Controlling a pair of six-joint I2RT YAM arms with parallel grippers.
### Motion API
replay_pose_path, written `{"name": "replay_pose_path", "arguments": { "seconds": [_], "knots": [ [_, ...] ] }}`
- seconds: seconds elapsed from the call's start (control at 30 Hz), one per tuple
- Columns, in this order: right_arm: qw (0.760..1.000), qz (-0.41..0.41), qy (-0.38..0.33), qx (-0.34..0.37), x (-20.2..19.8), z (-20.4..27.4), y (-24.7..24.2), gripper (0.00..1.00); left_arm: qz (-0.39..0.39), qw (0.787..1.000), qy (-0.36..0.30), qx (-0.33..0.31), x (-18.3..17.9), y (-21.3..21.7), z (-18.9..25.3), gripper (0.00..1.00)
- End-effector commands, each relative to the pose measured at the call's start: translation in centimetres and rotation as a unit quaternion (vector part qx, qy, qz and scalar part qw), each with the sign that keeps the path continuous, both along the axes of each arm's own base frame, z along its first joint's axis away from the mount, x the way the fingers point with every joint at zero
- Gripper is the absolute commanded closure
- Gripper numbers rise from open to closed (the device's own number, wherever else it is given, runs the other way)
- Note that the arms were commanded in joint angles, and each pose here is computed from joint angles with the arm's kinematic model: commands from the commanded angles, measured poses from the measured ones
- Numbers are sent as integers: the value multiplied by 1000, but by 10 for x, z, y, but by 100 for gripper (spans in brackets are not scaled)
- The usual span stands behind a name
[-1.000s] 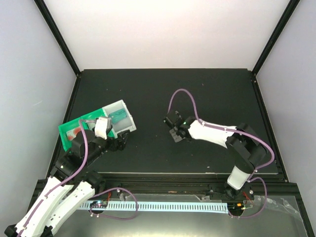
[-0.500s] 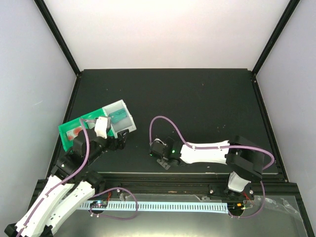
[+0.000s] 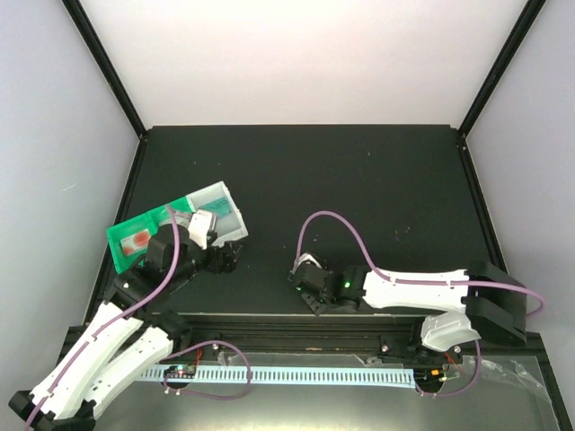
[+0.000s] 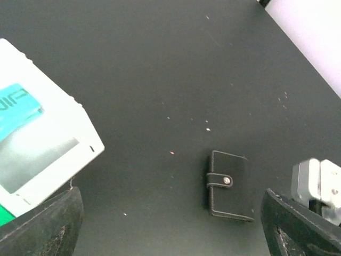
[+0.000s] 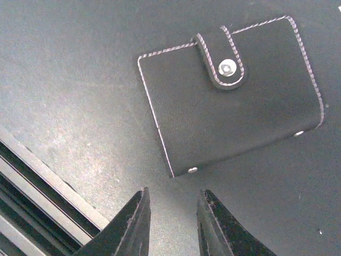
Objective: Take the credit cards out of the card holder
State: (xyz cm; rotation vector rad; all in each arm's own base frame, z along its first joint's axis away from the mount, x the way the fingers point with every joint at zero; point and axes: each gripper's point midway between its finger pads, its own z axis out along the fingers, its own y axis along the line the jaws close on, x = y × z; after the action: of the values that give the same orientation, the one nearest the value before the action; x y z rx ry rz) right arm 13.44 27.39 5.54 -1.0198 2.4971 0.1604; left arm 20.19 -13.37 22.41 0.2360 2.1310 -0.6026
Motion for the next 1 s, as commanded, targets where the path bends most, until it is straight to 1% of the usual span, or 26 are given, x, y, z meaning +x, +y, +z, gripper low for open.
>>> {"name": "replay_pose_path", "arguments": {
  "seconds": [0.0,0.1,0.2,0.3,0.37,0.47,0.53,0.6,0.73,0.97],
  "knots": [
    [994,-82,1,72,15,18,1,73,-46,998,34,-21,-7,-20,6,9],
    [984,-135,13,115,27,24,-2,69,-57,996,64,-24,-5,-29,-9,14],
    [971,-183,9,151,38,28,-10,65,-81,991,97,-32,-5,-43,-23,20],
    [955,-233,20,182,49,25,-20,64,-102,987,120,-42,-4,-59,-35,25],
    [942,-258,45,212,51,18,-26,63,-108,984,133,-45,-2,-67,-46,27],
    [920,-277,68,269,52,18,-24,57,-126,979,152,-52,-2,-80,-63,32],
    [910,-293,74,285,53,18,-26,54,-136,976,160,-58,-1,-88,-70,35],
    [899,-309,81,300,54,15,-26,54,-144,974,166,-63,-1,-94,-78,38],
    [872,-331,126,337,50,-1,-19,53,-154,969,181,-69,-1,-105,-97,42],
    [857,-344,166,346,48,-23,-7,54,-173,960,213,-63,-8,-117,-126,53]
  ]
}}
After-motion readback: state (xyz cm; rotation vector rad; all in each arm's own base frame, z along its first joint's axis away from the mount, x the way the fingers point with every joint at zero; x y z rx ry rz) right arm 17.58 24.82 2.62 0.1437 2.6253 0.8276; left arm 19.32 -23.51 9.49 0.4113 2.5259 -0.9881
